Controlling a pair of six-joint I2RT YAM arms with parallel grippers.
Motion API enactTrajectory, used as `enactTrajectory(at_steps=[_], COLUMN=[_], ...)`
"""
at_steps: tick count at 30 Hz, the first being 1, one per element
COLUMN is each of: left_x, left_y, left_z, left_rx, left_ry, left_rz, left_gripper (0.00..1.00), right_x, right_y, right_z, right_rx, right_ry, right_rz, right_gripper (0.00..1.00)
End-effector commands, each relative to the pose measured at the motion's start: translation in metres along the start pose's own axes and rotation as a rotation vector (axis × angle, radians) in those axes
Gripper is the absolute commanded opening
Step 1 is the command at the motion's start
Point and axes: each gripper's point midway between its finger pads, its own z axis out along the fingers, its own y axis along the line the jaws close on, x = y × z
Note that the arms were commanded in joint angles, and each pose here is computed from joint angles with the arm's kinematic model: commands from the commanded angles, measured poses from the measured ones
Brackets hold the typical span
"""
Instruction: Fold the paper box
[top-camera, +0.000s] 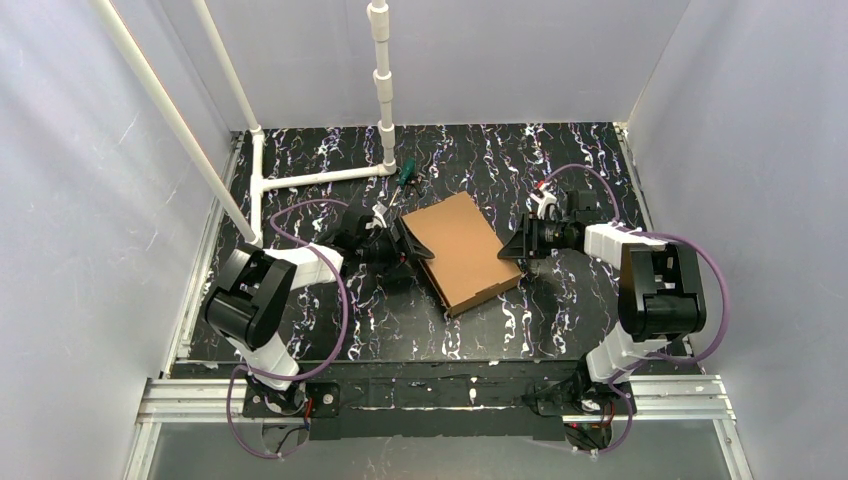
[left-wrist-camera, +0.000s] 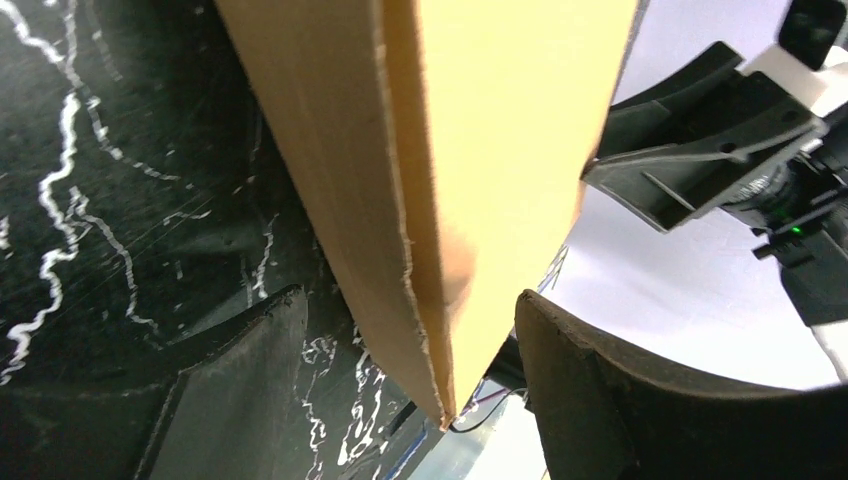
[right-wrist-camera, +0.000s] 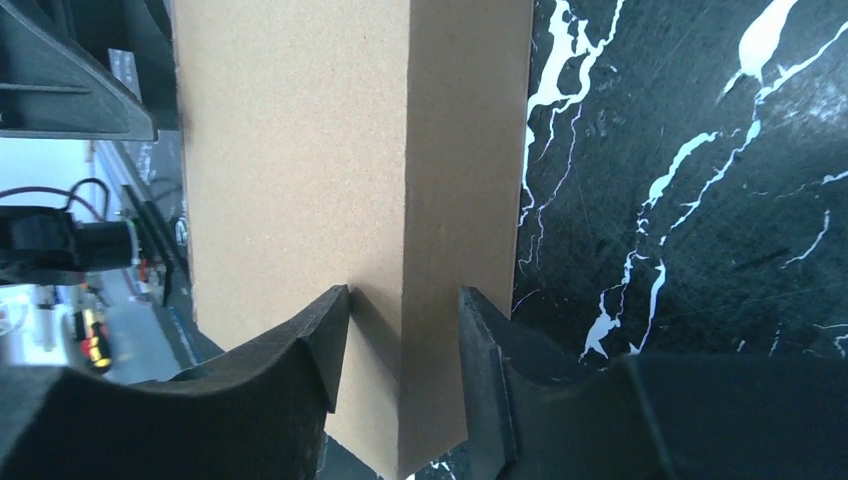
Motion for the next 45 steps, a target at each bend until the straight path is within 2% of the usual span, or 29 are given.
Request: enactTrajectory(at_steps=[1,6,11,20,27,33,39,45], left_x=[-0.007,-0.004,0.000,0.001,0.005,0.004,0.004,0.007], left_y=[-0.037,-0.031,-0.021,-0.039,-0.038,-0.058,-0.064,-0.059], left_z=[-0.007,-0.003,0.003,0.005,0.005,0.000,-0.007,-0.004], left_rx=[0.110,0.101,0.070,0.104,0.106,0.150,0.165,0.159], left_ry=[-0.015,-0.008,-0.003,0.008,0.028,0.027,0.010,0.028], left_rz=[0.065,0.035,-0.003,0.027,0.018,0.057,0.073,0.068], left_gripper=[0.75,0.74,0.73,0.52,0.28,0.11,0.05,0.00], right_x=[0.012,0.012,0.008,0.021,0.025,0.027,0.017,0.006], right_y=[-0.015,-0.008,0.007,0.020,0.024,0.027,0.019,0.013], right_z=[0.002,0.001,-0.004,0.007,0.009,0.010,0.002,-0.009], right_rx=[-0.005,-0.045,-0.095,-0.103,-0.099,-0.099,-0.018,0.074], right_ry=[0.019,0.020,0.003,0.071,0.092,0.106,0.119,0.082], right_rz=[0.079,0.090,0.061,-0.022,-0.048,-0.095,-0.187,-0.264], right_gripper=[0.48,0.42,0.41,0.42,0.44,0.53,0.73,0.84])
